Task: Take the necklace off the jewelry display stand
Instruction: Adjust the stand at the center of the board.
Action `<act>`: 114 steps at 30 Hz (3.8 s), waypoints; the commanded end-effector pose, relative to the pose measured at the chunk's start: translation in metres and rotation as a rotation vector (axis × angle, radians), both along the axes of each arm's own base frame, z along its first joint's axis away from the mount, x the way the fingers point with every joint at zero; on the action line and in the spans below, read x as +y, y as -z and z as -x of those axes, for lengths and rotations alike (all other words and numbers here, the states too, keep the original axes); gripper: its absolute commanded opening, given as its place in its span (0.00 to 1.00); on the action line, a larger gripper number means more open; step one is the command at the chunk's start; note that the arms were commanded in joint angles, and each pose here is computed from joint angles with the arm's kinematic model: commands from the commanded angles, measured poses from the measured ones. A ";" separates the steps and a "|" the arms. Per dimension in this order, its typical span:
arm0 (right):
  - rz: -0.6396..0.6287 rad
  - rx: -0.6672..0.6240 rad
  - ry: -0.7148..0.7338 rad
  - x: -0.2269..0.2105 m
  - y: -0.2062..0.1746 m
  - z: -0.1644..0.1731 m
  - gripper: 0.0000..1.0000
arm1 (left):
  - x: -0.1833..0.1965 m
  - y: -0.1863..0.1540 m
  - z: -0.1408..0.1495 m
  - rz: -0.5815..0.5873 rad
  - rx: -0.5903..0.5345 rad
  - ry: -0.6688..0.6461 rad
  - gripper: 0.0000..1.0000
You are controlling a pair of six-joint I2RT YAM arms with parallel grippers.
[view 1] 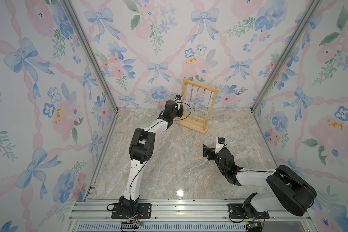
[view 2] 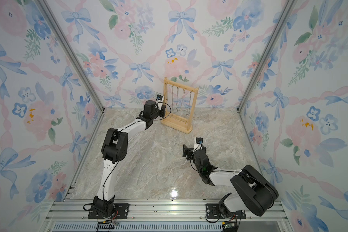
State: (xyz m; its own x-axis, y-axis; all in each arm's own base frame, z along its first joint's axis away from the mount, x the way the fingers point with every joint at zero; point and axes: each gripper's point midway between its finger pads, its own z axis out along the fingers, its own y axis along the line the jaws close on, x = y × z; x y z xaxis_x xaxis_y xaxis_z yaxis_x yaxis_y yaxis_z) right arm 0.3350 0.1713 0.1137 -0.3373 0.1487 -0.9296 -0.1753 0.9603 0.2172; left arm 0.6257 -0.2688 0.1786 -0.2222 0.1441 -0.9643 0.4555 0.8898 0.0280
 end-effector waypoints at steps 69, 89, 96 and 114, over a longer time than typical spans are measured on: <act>-0.013 0.006 -0.037 0.015 -0.002 -0.003 0.95 | 0.052 -0.019 0.087 0.163 -0.149 -0.426 0.00; -0.013 0.005 -0.032 0.013 -0.002 -0.004 0.95 | 0.031 -0.018 0.070 0.153 -0.174 -0.439 0.03; -0.014 0.004 -0.032 0.013 -0.003 -0.003 0.95 | 0.029 -0.017 0.069 0.123 -0.179 -0.429 0.09; -0.017 0.003 -0.034 0.014 -0.003 -0.004 0.95 | 0.035 -0.022 0.083 0.097 -0.174 -0.404 0.29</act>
State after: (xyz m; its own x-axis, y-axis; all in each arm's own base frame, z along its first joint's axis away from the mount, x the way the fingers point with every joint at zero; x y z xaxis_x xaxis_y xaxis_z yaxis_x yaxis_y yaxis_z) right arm 0.3365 0.1789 0.1136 -0.3458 0.1444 -0.9271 -0.1972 0.9549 0.2222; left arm 0.5476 -0.2332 0.1742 -0.1281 -0.0042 -0.9917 0.0515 0.9986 -0.0109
